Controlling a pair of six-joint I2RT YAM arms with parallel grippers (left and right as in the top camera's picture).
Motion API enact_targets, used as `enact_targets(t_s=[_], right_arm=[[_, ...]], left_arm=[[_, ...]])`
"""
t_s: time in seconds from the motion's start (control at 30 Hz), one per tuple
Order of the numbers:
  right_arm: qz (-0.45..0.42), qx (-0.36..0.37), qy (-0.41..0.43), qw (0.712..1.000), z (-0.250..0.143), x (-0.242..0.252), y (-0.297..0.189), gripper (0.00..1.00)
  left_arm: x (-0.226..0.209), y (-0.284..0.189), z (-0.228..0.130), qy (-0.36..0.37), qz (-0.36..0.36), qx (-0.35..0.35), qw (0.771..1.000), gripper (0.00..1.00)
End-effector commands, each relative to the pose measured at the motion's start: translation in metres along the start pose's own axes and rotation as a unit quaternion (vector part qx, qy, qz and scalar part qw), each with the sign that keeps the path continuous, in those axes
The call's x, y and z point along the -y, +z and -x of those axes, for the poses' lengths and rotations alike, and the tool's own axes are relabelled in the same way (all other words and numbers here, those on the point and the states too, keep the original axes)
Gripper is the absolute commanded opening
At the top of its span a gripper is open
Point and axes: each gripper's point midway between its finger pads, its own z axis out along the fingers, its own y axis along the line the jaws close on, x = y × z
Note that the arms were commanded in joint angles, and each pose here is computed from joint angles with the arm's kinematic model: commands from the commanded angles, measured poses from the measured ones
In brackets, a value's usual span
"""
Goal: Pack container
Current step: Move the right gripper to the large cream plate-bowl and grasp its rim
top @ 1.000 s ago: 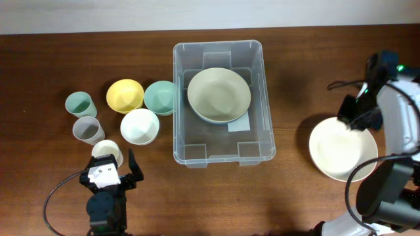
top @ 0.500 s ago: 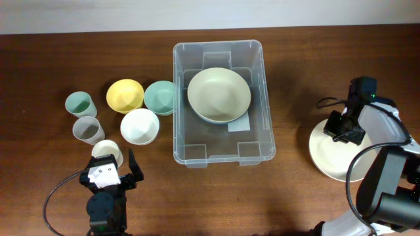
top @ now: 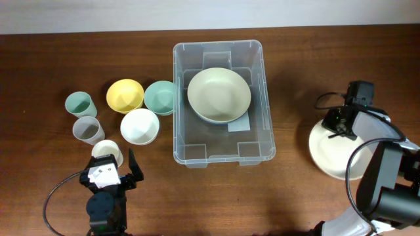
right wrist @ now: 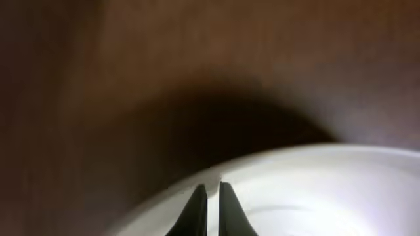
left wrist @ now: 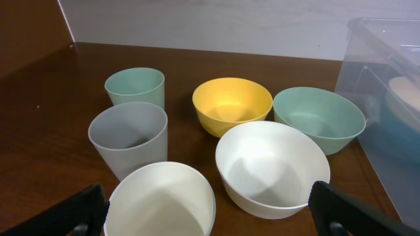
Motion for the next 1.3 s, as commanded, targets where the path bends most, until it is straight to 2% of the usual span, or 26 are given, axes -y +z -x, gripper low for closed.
enact_targets(t_s=[0.0, 0.2, 0.43, 0.5, 0.67, 0.9, 0.93, 1.03, 1.13, 1.27], right_arm=[[0.005, 0.031, 0.005, 1.0, 0.014, -0.003, 0.007, 0.04], [0.03, 0.134, 0.014, 0.99, 0.064, -0.015, -0.001, 0.04], [0.062, 0.266, 0.024, 0.962, 0.126, -0.027, -0.028, 0.04], [0.057, 0.3, -0.012, 0.952, 0.14, -0.03, -0.039, 0.04], [0.033, 0.282, -0.024, 0.959, 0.138, -0.012, -0.057, 0.04], [-0.016, 0.242, 0.032, 0.97, 0.117, 0.063, -0.105, 0.08], [-0.024, 0.239, 0.043, 0.97, 0.114, 0.076, -0.111, 0.13], [-0.04, 0.205, 0.062, 0.976, 0.092, 0.109, -0.122, 0.44], [-0.017, 0.16, 0.064, 0.985, 0.072, 0.116, -0.112, 0.54], [0.038, 0.067, 0.08, 0.994, 0.033, 0.108, -0.084, 0.64]], left_arm=[[0.003, 0.0, -0.002, 0.01, -0.007, 0.001, 1.0, 1.0], [0.003, 0.0, -0.002, 0.01, -0.007, 0.001, 1.0, 1.0], [0.003, 0.0, -0.002, 0.01, -0.007, 0.001, 1.0, 1.0], [0.003, 0.0, -0.002, 0.01, -0.007, 0.001, 1.0, 1.0], [0.003, 0.0, -0.002, 0.01, -0.007, 0.001, 1.0, 1.0], [0.003, 0.0, -0.002, 0.01, -0.007, 0.001, 1.0, 1.0], [0.003, 0.0, -0.002, 0.01, -0.007, 0.001, 1.0, 1.0], [0.003, 0.0, -0.002, 0.01, -0.007, 0.001, 1.0, 1.0], [0.003, 0.0, -0.002, 0.01, -0.007, 0.001, 1.0, 1.0], [0.003, 0.0, -0.002, 0.01, -0.007, 0.001, 1.0, 1.0]])
